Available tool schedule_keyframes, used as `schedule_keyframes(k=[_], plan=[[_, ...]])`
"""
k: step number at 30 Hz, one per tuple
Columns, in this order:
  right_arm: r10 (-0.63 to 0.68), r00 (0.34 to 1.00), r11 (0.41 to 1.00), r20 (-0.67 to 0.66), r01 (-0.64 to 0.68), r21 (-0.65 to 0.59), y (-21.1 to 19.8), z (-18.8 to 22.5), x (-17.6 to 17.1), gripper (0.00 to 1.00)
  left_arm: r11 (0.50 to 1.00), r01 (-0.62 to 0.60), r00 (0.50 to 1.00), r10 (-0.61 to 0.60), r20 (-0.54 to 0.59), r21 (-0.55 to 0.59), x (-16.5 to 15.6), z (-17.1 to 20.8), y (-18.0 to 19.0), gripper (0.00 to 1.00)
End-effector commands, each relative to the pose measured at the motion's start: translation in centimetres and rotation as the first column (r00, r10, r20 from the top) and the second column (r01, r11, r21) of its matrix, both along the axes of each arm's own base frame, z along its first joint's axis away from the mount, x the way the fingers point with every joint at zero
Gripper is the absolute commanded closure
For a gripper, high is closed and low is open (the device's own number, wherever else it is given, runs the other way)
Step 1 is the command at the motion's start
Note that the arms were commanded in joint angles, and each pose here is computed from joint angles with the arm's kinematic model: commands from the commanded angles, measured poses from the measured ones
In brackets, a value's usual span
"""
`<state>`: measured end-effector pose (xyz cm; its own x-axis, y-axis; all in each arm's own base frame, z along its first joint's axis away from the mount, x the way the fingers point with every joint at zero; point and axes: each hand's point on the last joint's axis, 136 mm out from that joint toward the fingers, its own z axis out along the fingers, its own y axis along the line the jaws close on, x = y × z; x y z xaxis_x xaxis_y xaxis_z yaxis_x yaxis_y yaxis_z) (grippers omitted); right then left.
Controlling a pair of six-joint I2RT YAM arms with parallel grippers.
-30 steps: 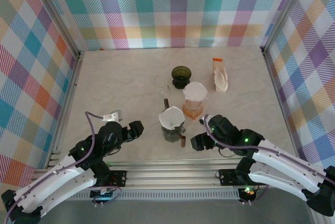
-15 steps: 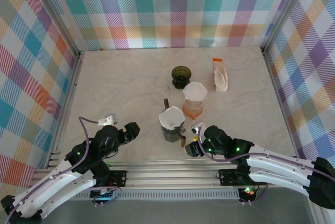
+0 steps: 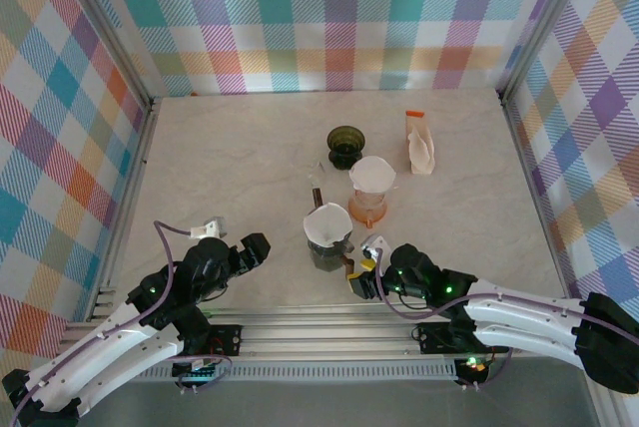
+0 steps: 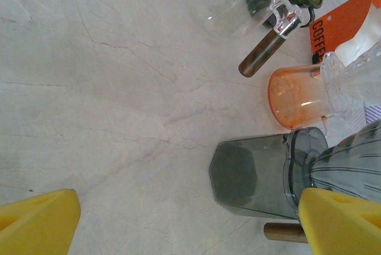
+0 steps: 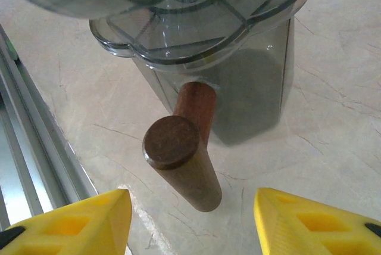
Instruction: Place the coffee filter in the dripper
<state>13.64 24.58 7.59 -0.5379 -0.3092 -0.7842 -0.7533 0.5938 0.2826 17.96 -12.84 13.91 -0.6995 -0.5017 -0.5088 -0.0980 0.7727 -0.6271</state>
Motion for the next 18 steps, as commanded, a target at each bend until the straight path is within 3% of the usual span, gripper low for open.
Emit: schedule_keyframes(k=[1,18], plan=[[0.033,0.999,0.999,0.032,-0.034,0.038,0.7,0.6,-0.1,0.45,1.000,0.010,1.000,-0.010,0.005,-0.024,0.1,-0.2,-0.6,0.03],[0.057,0.997,0.998,0.050,-0.057,-0.001,2.1,-0.1,0.7,0.61,0.999,0.024,0.999,-0.023,0.021,-0.046,0.3,0.0,-1.1,0.00]])
